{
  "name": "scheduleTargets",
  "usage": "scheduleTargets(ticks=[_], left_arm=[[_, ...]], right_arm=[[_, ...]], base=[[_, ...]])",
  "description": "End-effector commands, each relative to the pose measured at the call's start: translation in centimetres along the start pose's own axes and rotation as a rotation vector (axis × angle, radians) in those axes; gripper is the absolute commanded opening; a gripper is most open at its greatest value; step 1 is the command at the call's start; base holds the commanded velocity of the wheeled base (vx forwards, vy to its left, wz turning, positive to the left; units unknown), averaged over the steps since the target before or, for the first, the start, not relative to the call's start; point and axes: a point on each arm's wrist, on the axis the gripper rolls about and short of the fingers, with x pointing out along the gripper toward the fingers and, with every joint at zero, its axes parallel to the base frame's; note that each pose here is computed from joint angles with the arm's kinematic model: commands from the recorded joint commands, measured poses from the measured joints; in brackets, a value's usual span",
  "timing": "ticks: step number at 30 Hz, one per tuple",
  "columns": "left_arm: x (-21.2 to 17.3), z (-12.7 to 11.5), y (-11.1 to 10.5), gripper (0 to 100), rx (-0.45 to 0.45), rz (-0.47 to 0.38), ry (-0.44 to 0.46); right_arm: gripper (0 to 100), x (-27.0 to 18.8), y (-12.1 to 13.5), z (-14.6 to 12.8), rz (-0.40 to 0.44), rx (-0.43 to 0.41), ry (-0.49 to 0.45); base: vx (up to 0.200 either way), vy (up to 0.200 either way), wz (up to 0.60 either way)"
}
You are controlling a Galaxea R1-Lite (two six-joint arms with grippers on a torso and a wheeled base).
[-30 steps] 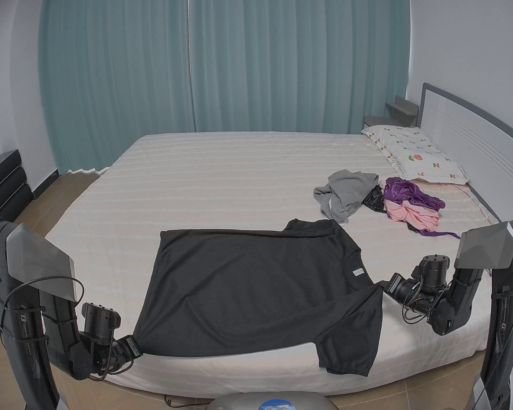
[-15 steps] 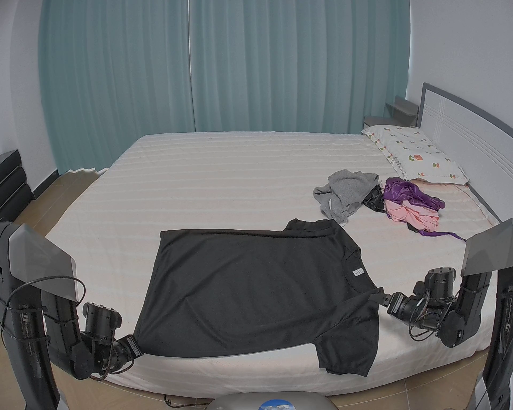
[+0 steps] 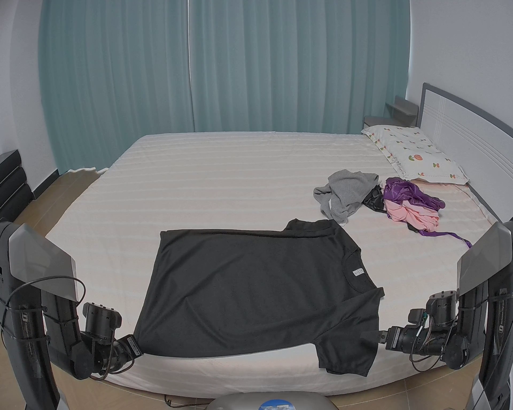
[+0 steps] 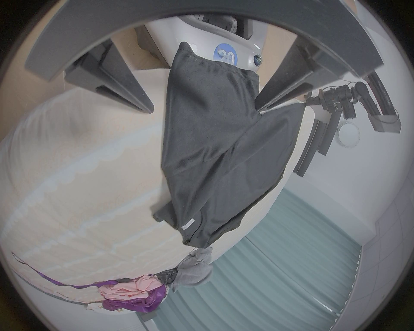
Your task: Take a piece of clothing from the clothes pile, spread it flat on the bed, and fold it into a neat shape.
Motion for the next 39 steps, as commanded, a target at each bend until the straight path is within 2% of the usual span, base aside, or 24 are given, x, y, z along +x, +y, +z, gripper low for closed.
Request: scheduleTargets(ticks=[1,14,15,27,34,39], left_arm=[[0.0,0.0,0.0,0,0.000,0.000,-0.002],[0.1,0.1,0.0,0,-0.002,-0.001,-0.004],[0.1,0.1,-0.1,0,-0.002,-0.002,-0.006],[0.1,0.2,-0.1,0,-0.005,-0.003,-0.007],[0.0,0.5,0.1,0,-0.016,0.000,-0.019],[-0.1,0.7,0.1,0,-0.021,-0.004,-0.029]], right_arm=[[100,0.7,-0.5,-1.4,-0.013,0.002,0.059],[100,2.3,0.0,-0.3,0.029,-0.018,0.012],[0,2.3,0.0,-0.3,0.029,-0.018,0.012],[0,0.7,-0.5,-0.7,-0.016,0.023,0.021],[0,-2.6,-0.7,0.1,-0.049,0.044,-0.042],[0,-3.1,-1.2,0.4,-0.063,0.059,-0.065]], base=[[0.000,0.000,0.00],[0.000,0.000,0.00],[0.000,0.000,0.00],[0.000,0.000,0.00],[0.000,0.000,0.00],[0.000,0.000,0.00]])
